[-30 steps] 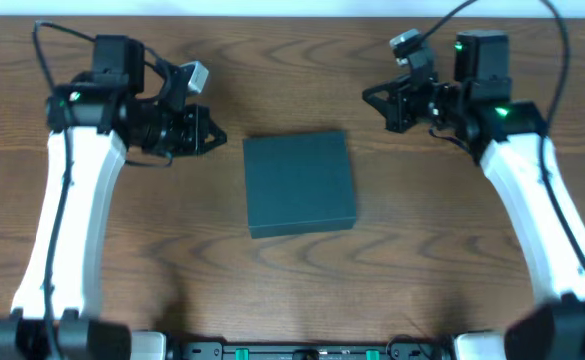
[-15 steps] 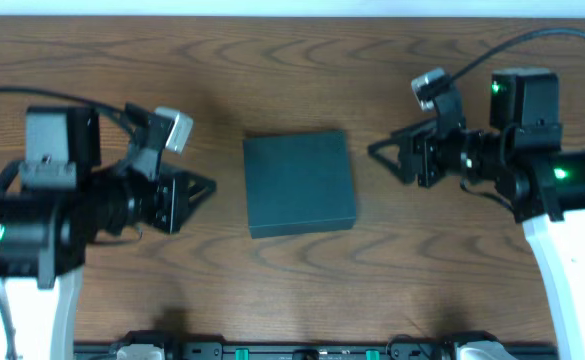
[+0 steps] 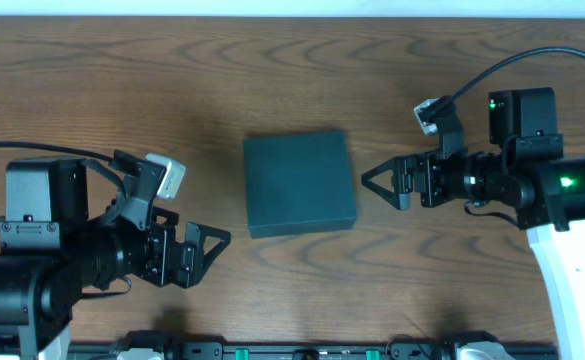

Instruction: Pack container

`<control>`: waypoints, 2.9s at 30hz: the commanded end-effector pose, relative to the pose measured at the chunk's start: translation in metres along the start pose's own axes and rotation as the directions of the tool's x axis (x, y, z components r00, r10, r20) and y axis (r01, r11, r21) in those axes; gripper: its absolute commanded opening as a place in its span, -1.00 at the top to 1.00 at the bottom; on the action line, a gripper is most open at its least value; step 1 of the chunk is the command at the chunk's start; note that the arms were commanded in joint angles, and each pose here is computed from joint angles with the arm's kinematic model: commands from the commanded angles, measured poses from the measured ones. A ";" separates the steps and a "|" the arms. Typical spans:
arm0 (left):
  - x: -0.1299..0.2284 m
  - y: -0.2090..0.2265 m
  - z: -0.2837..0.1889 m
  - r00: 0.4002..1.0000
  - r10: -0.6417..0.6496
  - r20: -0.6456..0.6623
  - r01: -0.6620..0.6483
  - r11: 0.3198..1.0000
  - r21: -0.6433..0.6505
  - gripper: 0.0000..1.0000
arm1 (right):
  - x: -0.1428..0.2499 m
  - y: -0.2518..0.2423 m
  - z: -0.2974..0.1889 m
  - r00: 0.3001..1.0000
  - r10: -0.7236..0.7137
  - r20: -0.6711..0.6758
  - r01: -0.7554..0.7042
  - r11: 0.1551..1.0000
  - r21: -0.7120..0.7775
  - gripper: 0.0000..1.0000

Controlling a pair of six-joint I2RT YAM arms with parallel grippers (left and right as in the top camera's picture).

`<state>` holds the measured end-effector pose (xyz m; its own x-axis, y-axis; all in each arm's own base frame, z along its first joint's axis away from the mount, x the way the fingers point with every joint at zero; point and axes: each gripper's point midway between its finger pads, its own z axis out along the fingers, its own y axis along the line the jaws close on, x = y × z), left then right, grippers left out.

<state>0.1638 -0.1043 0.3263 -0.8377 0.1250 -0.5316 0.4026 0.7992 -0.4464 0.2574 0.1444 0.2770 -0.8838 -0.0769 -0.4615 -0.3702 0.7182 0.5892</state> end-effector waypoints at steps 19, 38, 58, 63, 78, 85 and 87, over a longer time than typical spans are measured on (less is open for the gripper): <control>0.002 0.062 -0.026 0.998 0.063 0.007 -0.054 0.910 -0.411 -0.90 | -0.001 0.006 -0.003 1.000 -0.001 0.007 0.001 1.000 -0.014 -0.98; 0.042 0.117 -0.053 0.868 0.159 0.471 0.229 0.714 -0.662 -0.91 | -0.001 0.006 -0.003 1.000 -0.001 0.007 0.001 1.000 -0.014 -0.98; 0.079 0.217 0.057 0.753 0.156 0.639 0.387 0.681 -0.621 -0.91 | -0.001 0.006 -0.003 1.000 -0.001 0.007 0.001 1.000 -0.014 -0.99; 0.084 0.226 0.070 0.742 0.137 0.657 0.409 0.683 -0.604 -0.90 | -0.001 0.006 -0.003 1.000 -0.001 0.007 0.001 1.000 -0.014 -0.98; 0.083 0.236 0.082 0.724 0.163 0.670 0.404 0.688 -0.603 -0.91 | -0.001 0.006 -0.003 1.000 -0.001 0.007 0.001 1.000 -0.014 -0.98; 0.083 0.236 0.082 0.724 0.162 0.670 0.403 0.688 -0.603 -0.91 | -0.001 0.006 -0.003 1.000 -0.001 0.007 0.001 1.000 -0.014 -0.99; 0.083 0.236 0.082 0.724 0.162 0.670 0.403 0.688 -0.603 -0.91 | -0.001 0.006 -0.003 1.000 -0.001 0.007 0.001 1.000 -0.014 -0.99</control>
<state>0.2206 0.0422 0.1272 -0.2841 -0.1679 -0.9440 -0.2604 0.9611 -0.0926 0.2573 0.1444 0.2770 -0.8854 -0.0742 -0.4589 -0.3666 0.7185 0.5910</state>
